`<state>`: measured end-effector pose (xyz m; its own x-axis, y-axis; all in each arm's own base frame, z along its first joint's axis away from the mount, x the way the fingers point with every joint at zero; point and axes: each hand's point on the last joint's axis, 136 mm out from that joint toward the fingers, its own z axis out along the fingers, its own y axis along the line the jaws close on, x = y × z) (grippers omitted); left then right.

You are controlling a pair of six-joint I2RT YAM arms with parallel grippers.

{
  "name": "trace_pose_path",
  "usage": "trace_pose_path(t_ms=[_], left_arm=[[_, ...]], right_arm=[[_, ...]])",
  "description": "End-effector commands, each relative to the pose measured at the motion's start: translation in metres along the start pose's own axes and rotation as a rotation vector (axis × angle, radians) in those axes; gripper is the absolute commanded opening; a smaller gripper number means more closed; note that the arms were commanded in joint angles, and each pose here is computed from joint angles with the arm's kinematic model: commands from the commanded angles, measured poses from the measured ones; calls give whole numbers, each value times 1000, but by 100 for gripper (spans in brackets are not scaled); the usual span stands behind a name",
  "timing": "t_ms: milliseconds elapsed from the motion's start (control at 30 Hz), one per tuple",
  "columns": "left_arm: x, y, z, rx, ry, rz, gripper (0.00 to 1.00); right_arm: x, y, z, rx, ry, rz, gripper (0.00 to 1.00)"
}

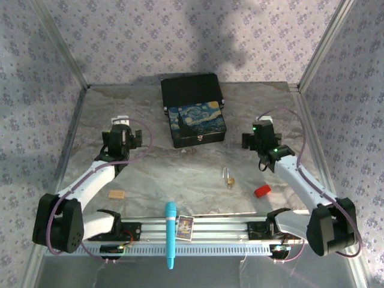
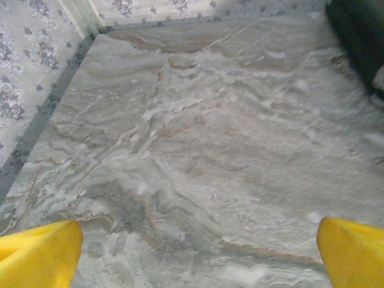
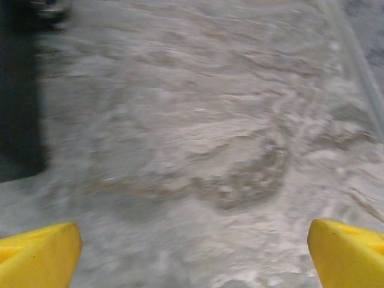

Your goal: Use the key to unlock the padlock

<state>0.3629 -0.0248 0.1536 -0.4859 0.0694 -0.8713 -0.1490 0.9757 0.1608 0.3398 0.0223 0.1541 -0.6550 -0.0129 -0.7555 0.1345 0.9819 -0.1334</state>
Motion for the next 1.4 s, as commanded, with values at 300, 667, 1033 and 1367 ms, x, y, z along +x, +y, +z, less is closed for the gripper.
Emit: trace_pose_path(t_ms=[300, 667, 1033, 1367], left_arm=[[25, 31, 45, -88, -58, -42, 100], [43, 45, 66, -12, -106, -157, 100], [44, 42, 66, -1, -115, -149, 100], [44, 42, 66, 0, -118, -149, 100]], right_arm=[[15, -62, 52, 46, -264, 143, 98], [22, -40, 90, -30, -326, 87, 99], [24, -29, 92, -72, -284, 45, 99], [23, -26, 93, -107, -277, 41, 99]])
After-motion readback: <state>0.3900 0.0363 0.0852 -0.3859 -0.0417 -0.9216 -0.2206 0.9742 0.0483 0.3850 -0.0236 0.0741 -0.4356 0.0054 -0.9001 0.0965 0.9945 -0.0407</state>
